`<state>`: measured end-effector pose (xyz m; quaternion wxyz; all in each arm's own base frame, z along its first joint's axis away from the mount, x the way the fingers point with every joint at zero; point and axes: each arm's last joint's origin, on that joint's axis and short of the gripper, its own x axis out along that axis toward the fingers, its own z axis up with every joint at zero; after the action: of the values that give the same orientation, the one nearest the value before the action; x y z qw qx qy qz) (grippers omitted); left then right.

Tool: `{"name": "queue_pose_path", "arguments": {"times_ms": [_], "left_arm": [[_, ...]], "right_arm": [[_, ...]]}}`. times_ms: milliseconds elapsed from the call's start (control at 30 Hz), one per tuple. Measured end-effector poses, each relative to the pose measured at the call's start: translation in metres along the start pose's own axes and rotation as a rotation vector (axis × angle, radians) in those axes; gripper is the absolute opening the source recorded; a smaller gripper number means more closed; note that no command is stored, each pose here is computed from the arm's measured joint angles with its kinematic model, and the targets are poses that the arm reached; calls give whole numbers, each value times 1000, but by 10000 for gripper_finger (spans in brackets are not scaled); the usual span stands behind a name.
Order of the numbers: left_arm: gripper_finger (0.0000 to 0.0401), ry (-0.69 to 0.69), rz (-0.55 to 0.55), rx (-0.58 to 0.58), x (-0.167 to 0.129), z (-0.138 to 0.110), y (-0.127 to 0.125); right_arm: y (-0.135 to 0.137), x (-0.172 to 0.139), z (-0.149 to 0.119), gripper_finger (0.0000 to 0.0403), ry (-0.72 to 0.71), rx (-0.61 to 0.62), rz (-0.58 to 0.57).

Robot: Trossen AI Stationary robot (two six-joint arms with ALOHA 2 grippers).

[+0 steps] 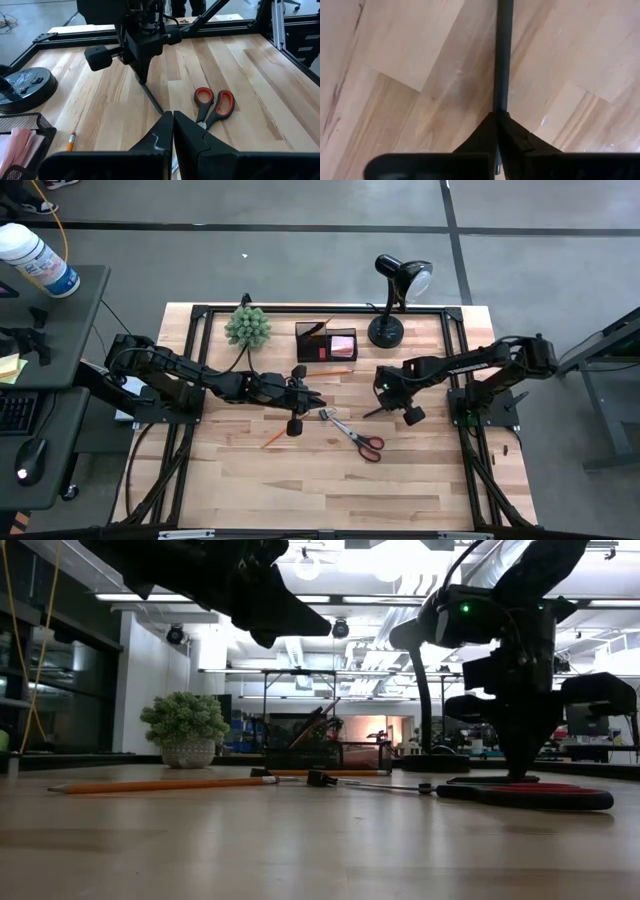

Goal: Pick and place office supplies into organizer
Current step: Put the black pen into the black desk organizer

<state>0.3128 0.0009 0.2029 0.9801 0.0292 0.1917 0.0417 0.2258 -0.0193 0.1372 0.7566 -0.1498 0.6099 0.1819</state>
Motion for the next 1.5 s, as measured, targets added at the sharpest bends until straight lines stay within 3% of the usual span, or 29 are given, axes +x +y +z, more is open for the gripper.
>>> {"name": "queue_pose_path", "arguments": {"times_ms": [367,733,900,1167,1500], "left_arm": [[3,-4,6,0,0,0,0],[3,-4,26,0,0,0,1],[3,-4,26,0,0,0,1],[3,-4,26,2,0,0,1],[3,-2,45,12,0,0,1]], "right_arm": [[0,4,1,1,33,16,33],[-21,-24,25,0,7,-38,-93],[-31,-24,17,0,20,-138,-78],[-46,-15,5,1,82,-179,-56],[-49,-10,5,93,102,-189,-67]]}}
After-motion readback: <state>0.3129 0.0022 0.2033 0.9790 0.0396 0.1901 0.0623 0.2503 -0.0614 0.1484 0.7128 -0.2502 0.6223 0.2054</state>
